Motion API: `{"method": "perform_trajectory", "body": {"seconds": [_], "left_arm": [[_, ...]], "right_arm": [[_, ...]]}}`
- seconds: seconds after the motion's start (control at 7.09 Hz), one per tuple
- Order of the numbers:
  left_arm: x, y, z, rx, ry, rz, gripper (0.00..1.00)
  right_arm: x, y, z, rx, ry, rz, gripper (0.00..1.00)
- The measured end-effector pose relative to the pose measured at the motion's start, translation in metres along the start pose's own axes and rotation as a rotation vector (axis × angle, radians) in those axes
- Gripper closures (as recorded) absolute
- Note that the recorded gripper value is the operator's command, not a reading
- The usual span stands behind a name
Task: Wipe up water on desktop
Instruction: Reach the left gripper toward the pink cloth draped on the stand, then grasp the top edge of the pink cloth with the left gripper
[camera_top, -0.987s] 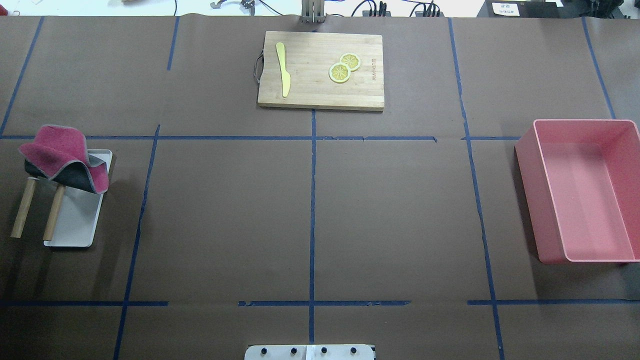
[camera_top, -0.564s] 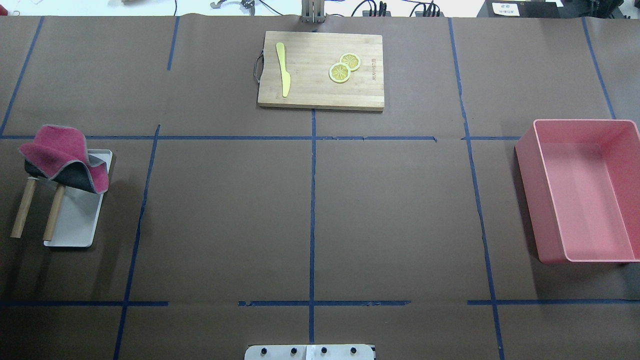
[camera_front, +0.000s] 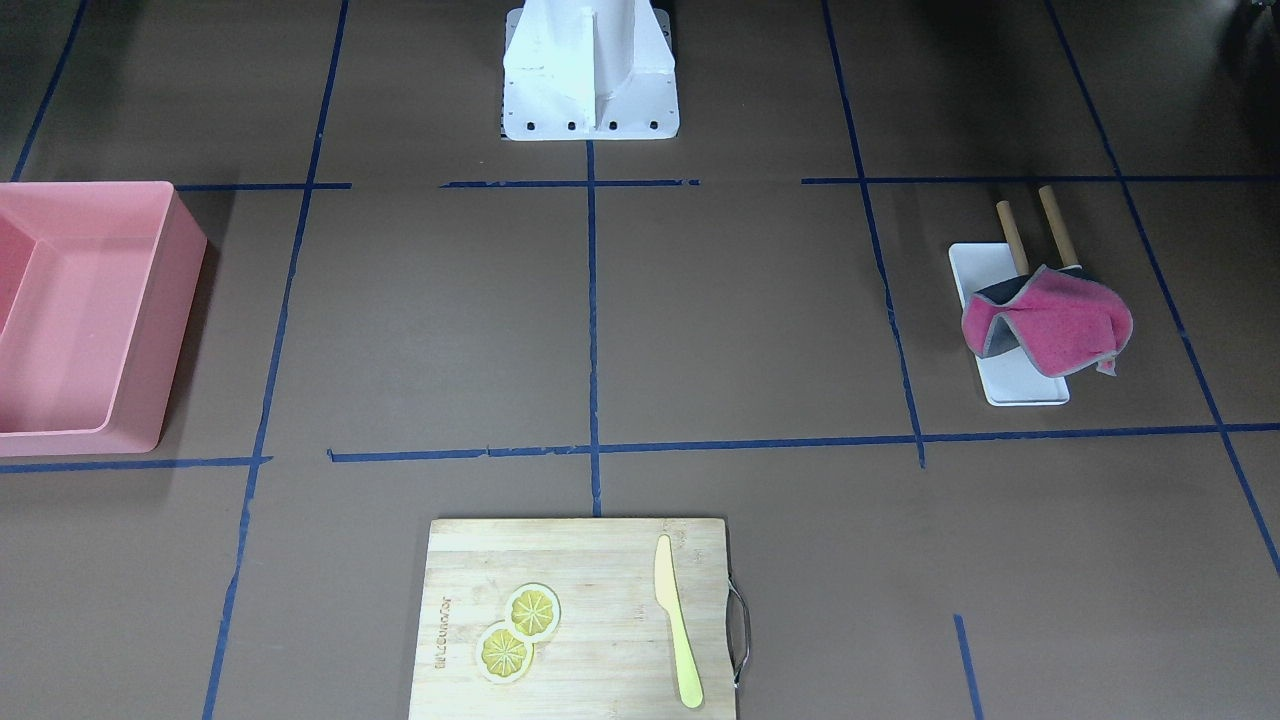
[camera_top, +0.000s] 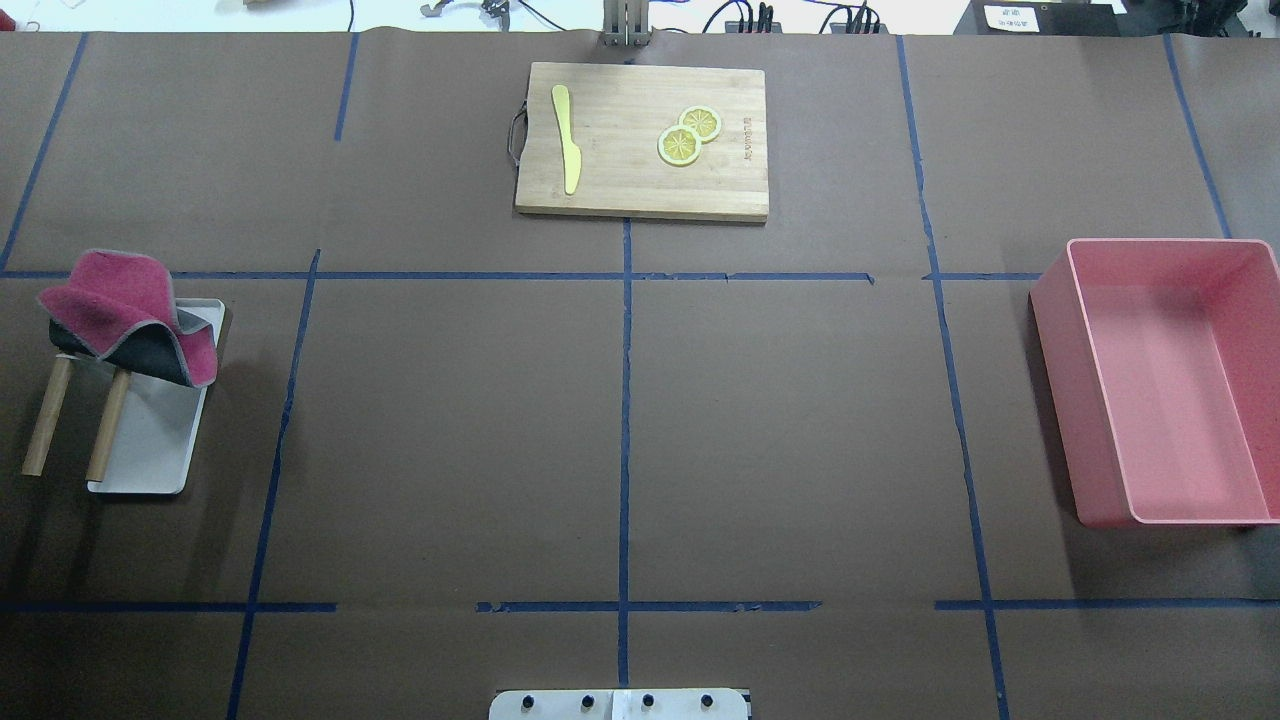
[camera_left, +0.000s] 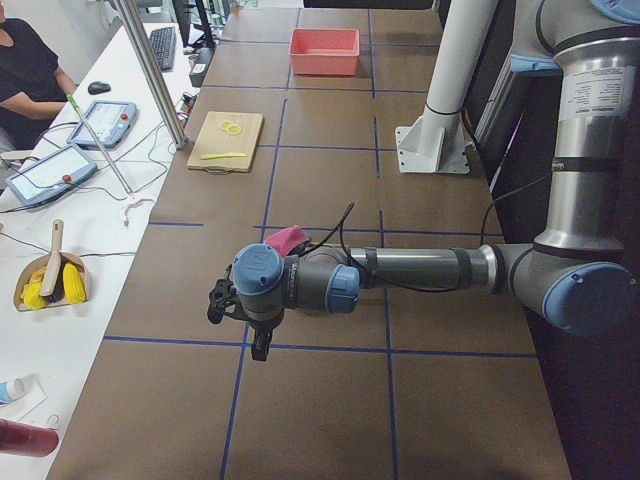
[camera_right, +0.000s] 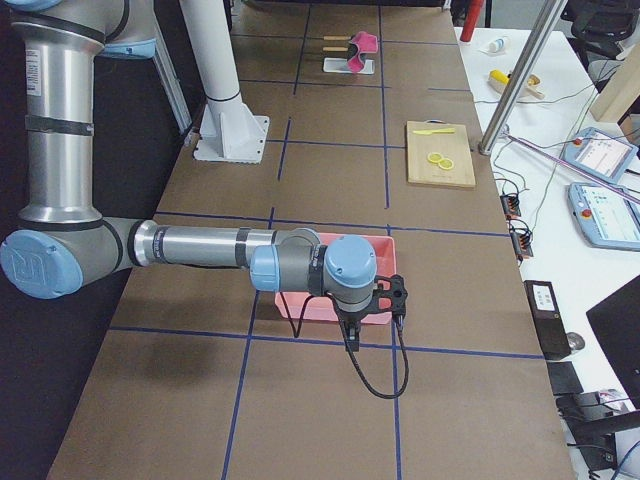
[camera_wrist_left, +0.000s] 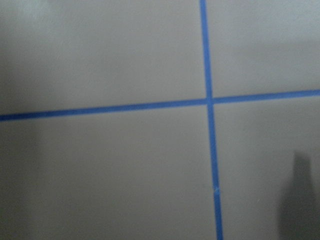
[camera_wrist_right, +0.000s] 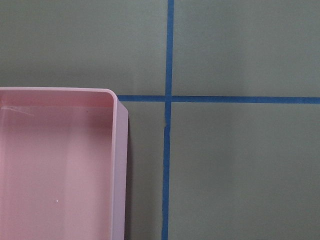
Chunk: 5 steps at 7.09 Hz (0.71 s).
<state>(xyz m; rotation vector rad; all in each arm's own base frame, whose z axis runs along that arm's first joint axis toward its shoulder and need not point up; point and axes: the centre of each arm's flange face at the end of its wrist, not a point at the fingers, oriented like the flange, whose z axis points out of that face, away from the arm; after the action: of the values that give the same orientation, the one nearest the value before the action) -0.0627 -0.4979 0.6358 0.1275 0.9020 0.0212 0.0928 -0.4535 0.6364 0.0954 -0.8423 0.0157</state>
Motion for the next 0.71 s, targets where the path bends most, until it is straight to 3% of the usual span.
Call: {"method": "perform_trajectory", "body": {"seconds": [0.28, 0.71], "left_arm": [[0.06, -0.011, 0.006, 0.018, 0.104, -0.072, 0.0], [0.132, -0.011, 0.046, -0.013, 0.169, -0.181, 0.0]], "right_arm": [[-0.011, -0.005, -0.009, 0.019, -0.006, -0.022, 0.0], [-0.016, -0.002, -0.013, 0.027, -0.007, -0.031, 0.0]]}}
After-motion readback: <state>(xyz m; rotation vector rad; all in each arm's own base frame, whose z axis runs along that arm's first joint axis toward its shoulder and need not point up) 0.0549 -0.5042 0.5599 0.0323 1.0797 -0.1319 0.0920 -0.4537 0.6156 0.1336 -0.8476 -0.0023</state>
